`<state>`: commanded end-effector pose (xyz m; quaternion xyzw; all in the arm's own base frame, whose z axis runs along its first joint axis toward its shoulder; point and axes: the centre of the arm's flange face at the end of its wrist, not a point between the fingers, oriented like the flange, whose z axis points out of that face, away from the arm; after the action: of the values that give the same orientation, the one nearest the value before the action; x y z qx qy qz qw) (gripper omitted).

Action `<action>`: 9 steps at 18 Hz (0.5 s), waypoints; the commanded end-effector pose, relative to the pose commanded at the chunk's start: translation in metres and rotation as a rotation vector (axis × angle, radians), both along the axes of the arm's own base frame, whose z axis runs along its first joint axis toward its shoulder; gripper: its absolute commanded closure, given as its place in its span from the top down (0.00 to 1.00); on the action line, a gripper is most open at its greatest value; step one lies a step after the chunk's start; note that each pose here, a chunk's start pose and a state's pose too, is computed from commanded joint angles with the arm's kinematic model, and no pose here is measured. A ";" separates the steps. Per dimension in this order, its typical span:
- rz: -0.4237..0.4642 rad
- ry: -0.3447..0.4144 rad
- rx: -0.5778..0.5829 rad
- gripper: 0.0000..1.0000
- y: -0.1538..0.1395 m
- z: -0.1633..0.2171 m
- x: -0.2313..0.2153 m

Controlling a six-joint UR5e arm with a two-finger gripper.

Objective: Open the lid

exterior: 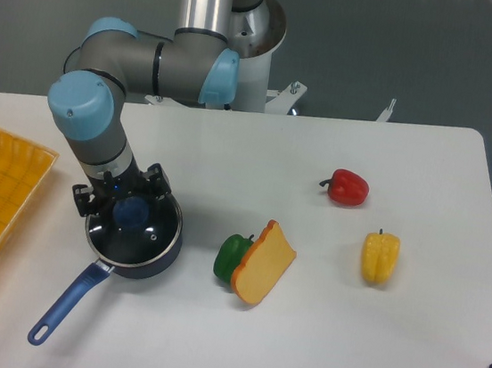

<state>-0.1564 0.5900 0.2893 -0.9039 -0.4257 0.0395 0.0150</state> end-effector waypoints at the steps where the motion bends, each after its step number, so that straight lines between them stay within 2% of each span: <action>1: -0.002 0.000 0.000 0.99 0.001 0.000 0.001; 5: 0.003 -0.005 -0.002 0.92 0.001 -0.003 0.001; 6: 0.010 -0.007 -0.002 0.86 0.001 -0.004 0.002; 9: 0.020 -0.007 -0.003 0.75 0.002 -0.005 0.002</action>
<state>-0.1546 0.5915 0.2847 -0.8998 -0.4346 0.0370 0.0118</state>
